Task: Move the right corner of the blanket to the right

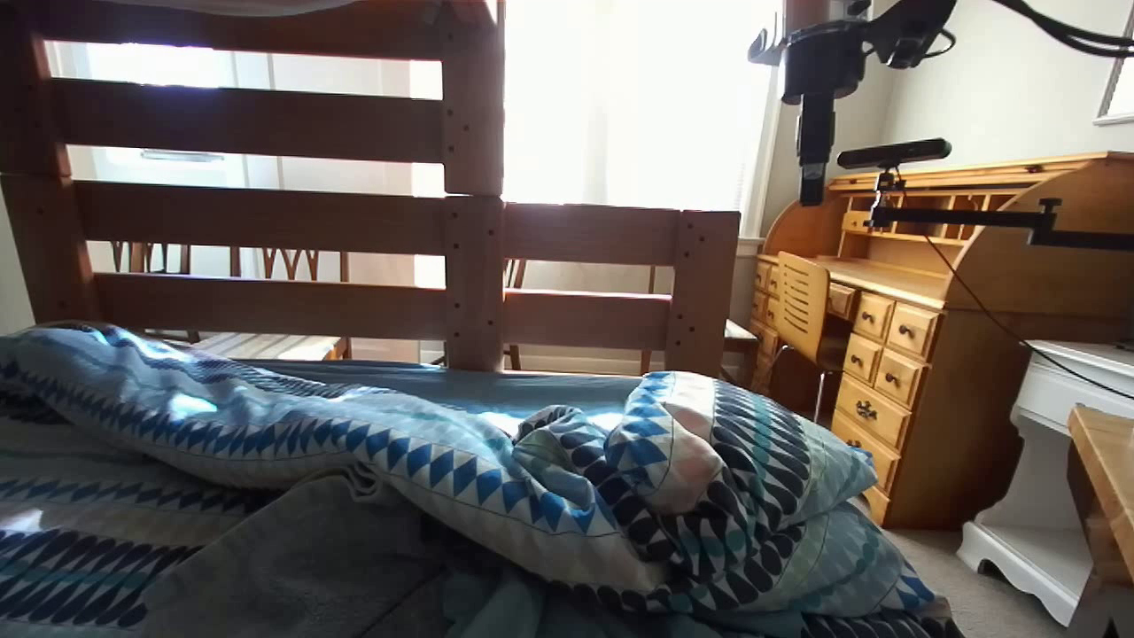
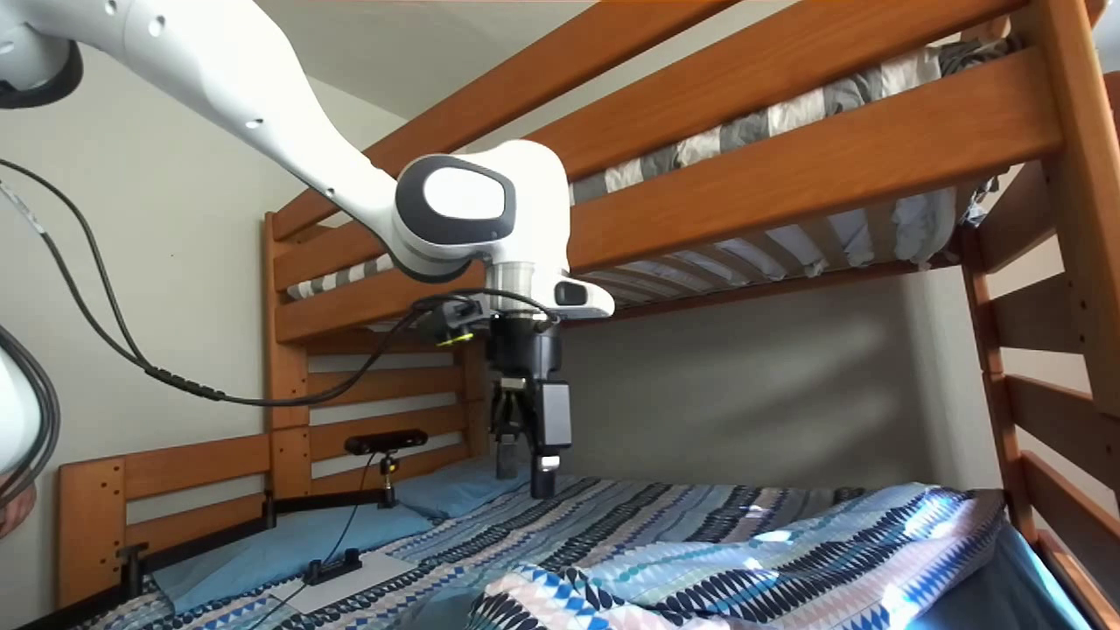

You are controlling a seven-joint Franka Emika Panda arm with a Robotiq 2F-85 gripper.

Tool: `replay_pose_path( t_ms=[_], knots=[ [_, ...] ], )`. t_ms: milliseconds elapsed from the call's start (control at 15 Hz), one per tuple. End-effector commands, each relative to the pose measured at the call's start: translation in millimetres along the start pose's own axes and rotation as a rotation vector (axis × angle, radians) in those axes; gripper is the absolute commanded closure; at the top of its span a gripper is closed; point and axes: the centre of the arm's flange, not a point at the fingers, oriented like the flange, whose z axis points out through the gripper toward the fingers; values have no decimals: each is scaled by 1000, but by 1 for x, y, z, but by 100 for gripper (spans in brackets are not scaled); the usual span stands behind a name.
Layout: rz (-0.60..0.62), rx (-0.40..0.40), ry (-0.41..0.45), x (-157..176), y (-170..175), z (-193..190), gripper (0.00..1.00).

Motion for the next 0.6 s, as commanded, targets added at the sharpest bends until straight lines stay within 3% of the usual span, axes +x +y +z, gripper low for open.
replay_pose_path(
  t_ms=[0, 267, 533],
  knots=[
    [-191, 42, 56, 61, 11, 21, 0],
    [-394, 84, 119, 109, 35, 52, 0],
    [-560, 210, 141, 144, 51, 94, 0]
  ],
)
